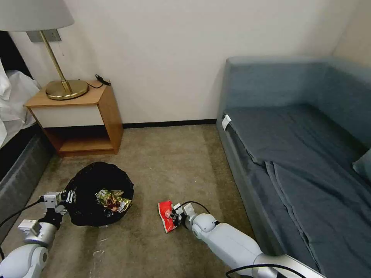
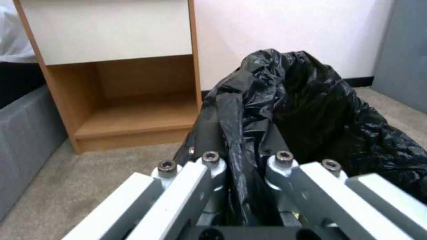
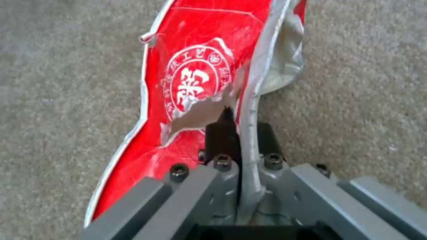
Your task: Pick up the trash bin, then pick up the garbage on the floor and place it into the trash bin.
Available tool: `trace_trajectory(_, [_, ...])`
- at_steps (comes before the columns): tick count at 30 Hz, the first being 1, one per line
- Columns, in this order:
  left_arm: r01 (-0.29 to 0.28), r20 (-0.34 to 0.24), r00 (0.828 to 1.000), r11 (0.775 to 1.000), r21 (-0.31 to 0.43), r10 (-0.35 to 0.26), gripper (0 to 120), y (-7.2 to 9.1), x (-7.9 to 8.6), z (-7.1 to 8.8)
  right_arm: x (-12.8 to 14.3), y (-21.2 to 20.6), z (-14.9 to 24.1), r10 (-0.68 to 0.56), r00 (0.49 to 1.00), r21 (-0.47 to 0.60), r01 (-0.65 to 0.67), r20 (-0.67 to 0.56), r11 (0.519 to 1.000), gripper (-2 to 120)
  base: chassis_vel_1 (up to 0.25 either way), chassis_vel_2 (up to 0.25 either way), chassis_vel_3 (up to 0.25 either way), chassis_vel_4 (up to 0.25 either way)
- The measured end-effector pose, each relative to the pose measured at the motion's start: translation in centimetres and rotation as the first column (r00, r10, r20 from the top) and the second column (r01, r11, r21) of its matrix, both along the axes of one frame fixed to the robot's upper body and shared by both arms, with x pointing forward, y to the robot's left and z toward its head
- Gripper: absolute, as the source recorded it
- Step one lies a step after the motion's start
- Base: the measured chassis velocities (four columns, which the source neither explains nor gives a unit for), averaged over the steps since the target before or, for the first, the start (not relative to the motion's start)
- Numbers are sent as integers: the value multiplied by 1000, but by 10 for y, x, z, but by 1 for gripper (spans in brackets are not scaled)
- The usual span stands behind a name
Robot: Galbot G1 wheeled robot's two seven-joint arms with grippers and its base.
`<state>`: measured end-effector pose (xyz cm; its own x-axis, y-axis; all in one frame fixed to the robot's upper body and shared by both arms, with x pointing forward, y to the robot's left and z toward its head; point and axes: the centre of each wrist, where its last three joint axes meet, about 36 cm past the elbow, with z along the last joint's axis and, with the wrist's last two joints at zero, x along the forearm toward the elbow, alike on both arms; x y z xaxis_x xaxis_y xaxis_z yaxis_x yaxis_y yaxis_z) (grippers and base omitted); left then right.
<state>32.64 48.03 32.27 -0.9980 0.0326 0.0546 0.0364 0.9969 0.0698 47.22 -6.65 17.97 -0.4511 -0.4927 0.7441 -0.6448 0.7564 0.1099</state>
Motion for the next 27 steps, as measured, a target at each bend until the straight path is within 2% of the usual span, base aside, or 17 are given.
trace_trajectory(9, [3, -4, 1000, 1000, 2, -3, 5, -1, -4, -1, -3, -3, 3, -4, 1000, 16, 3, 26, 1000, 0, 0, 0, 0, 0])
trace_trajectory(17, [9, -2, 1000, 1000, 3, -9, 5, -4, -9, 0, 4, -2, 24, -42, 996, 86, 35, 73, 996, 0, 0, 0, 0, 0])
trace_trajectory(25, [20, 5, 1000, 1000, 5, -20, 5, -8, -11, 4, 9, -9, 44, -48, 988, 109, 33, 144, 994, 0, 0, 0, 0, 0])
trace_trajectory(27, [23, 6, 1000, 1000, 6, -23, 5, -10, -12, 5, 16, -14, 55, -48, 979, 118, 25, 199, 993, 0, 0, 0, 0, 0])
